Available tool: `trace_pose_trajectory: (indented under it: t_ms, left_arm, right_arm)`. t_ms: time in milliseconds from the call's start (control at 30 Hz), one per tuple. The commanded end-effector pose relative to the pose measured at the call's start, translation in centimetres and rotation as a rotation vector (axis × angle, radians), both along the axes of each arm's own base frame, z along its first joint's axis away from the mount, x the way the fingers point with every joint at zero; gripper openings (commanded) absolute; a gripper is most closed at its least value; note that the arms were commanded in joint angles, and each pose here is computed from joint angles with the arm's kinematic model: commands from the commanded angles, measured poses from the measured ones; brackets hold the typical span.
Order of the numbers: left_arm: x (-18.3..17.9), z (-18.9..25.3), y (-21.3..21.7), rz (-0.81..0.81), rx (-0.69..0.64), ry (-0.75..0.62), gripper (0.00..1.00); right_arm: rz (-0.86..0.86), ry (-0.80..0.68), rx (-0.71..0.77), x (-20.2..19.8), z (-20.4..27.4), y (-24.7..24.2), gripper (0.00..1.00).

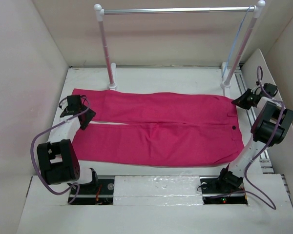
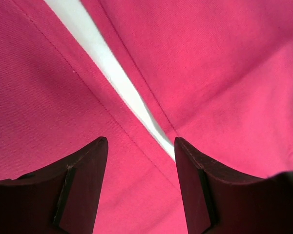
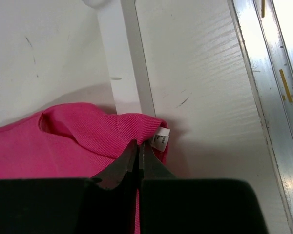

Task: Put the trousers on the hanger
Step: Fold the trousers at the center of the board.

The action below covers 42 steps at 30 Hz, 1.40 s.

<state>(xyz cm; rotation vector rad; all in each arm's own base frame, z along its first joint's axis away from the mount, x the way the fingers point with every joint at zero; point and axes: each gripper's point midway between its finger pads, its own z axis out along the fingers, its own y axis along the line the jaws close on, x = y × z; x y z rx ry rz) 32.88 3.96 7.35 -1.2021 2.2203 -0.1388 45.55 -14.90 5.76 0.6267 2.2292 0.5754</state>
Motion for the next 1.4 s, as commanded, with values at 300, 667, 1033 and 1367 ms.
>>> trace_pose_trajectory:
  t_ms: [300, 667, 1033, 1367]
  left_arm:
    - [-1.8, -5.0, 0.8, 0.085, 0.005, 0.125, 0.52]
    - [-1.6, 2.3, 3.1, 0.174, 0.114, 0.011, 0.52]
    - [-6.8, -3.9, 0.3, 0.252, -0.116, 0.163, 0.5]
    - [-0.7, -4.7, 2.7, 0.232, -0.029, 0.224, 0.49]
  right_arm:
    - [-0.06, -0.161, -0.139, 2.3, 8.6, -2.3, 0.7]
    - [0.263, -0.267, -0.262, -7.7, 12.2, 18.1, 0.59]
    - [1.003, -0.277, -0.255, -22.4, 7.1, 37.3, 0.15]
    - [1.062, -0.367, -0.338, -22.5, 10.4, 37.3, 0.17]
